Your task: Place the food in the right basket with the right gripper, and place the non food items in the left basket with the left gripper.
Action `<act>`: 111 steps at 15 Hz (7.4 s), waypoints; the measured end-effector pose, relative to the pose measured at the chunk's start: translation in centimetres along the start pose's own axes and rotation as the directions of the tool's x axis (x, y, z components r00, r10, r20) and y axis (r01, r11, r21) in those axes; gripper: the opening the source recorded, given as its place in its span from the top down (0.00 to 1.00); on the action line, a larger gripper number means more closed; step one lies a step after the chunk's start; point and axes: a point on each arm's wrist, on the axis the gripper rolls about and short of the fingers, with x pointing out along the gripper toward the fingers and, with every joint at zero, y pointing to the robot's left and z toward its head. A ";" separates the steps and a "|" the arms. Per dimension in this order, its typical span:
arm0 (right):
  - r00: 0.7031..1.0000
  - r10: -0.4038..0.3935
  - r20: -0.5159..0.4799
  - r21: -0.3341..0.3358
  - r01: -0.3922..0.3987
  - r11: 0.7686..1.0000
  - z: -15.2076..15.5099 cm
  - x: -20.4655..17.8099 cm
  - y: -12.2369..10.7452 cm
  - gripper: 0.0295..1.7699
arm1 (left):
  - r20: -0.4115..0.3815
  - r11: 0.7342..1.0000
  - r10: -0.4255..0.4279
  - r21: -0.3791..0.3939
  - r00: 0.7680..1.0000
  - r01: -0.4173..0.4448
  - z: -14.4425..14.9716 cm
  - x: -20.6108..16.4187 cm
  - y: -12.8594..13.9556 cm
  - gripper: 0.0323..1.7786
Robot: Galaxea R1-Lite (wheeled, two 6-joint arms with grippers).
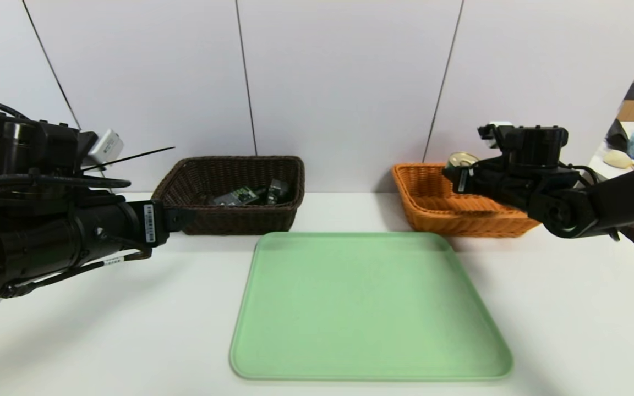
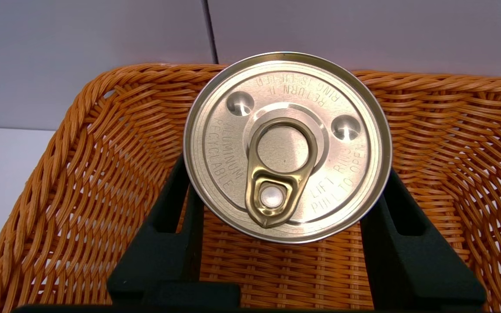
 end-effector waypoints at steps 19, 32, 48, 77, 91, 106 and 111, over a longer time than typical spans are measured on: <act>0.942 0.020 -0.334 -0.091 -0.053 0.994 3.9 -10.6 1.1 0.07 | -0.043 0.998 0.018 0.069 0.999 -0.015 1.7 -2.6 0.2 0.05; 0.925 -0.050 -0.376 -0.066 0.027 0.997 4.2 -20.8 -1.8 0.04 | 0.075 0.964 0.260 -0.080 0.963 -0.254 2.6 -6.9 5.8 0.05; 0.987 -0.113 -0.115 -0.017 0.112 0.994 -1.3 -36.3 -2.0 0.04 | 0.155 0.969 0.238 -0.106 0.959 -0.223 -7.1 -14.7 7.3 0.05; 0.879 0.031 0.476 -0.194 0.071 0.978 -12.9 -44.8 -1.1 0.04 | 0.626 0.969 -0.021 0.204 0.779 -0.137 -18.9 -19.8 8.0 0.05; 0.965 -0.007 0.260 -0.095 0.033 0.995 -18.6 -40.3 -1.4 0.04 | 0.513 0.958 -0.123 0.285 0.849 -0.033 -22.1 -16.3 8.3 0.05; 0.966 -0.018 0.259 -0.031 0.027 0.999 -18.6 -40.3 -1.4 0.04 | 0.426 0.980 0.013 0.173 0.904 -0.096 -23.2 -15.7 8.8 0.05; 0.966 -0.018 0.258 -0.031 0.027 0.999 -18.6 -40.3 -1.4 0.04 | 0.433 0.989 0.015 0.126 0.901 -0.077 -23.1 -15.8 8.8 0.05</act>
